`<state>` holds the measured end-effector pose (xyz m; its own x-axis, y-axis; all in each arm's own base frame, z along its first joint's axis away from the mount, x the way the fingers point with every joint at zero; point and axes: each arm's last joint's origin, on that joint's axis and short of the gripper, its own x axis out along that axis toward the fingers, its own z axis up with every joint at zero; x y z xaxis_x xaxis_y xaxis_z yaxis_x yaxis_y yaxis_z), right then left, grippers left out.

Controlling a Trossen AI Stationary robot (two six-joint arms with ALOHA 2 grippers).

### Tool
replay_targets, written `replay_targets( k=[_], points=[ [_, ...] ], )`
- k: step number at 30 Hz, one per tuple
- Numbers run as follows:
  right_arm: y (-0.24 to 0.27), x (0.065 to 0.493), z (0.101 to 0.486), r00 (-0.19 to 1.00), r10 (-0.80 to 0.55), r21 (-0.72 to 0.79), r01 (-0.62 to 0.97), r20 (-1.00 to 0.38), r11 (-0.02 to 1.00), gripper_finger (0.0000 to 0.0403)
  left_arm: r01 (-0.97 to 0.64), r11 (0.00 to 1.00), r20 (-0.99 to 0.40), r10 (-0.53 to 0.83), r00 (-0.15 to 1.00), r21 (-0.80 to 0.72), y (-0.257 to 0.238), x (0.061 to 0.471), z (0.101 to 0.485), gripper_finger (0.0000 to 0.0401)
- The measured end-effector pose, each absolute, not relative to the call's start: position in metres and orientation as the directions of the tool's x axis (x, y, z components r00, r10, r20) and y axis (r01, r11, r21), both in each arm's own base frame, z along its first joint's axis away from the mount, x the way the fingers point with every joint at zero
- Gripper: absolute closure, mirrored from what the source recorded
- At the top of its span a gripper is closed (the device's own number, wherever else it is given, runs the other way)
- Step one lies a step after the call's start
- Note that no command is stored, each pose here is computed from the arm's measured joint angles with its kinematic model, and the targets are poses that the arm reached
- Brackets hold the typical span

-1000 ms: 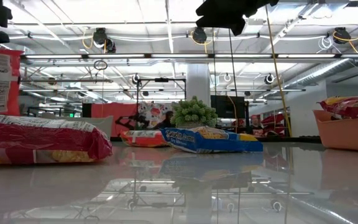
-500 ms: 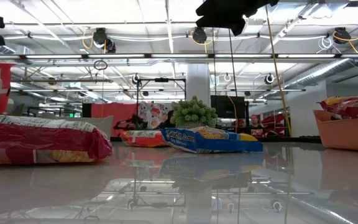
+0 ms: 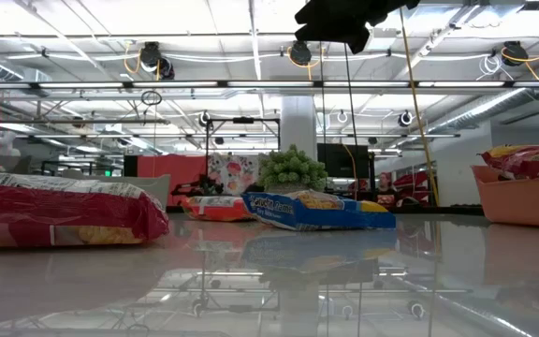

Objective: Sort Maruchan noodles
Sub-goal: Put the orange bag into the black bin

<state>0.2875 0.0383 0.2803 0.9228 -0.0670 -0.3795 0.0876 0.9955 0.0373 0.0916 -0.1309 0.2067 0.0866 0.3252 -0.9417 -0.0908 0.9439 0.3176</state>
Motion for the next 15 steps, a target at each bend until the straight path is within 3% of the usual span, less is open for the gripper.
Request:
replay_targets(
  k=[7, 15],
  points=[
    [0.038, 0.287, 0.28, 0.923, -0.067, 0.037, 0.088, -0.379, 0.995, 0.0241, -0.14, 0.949, -0.949, 0.297, 0.108, 0.282, -0.136, 0.088, 0.206, 0.016],
    [0.038, 0.287, 0.28, 0.923, -0.067, 0.037, 0.088, -0.379, 0.995, 0.0241, -0.123, 0.983, -0.985, 0.146, 0.092, 0.135, -0.148, 0.091, 0.205, 0.015]
  ],
)
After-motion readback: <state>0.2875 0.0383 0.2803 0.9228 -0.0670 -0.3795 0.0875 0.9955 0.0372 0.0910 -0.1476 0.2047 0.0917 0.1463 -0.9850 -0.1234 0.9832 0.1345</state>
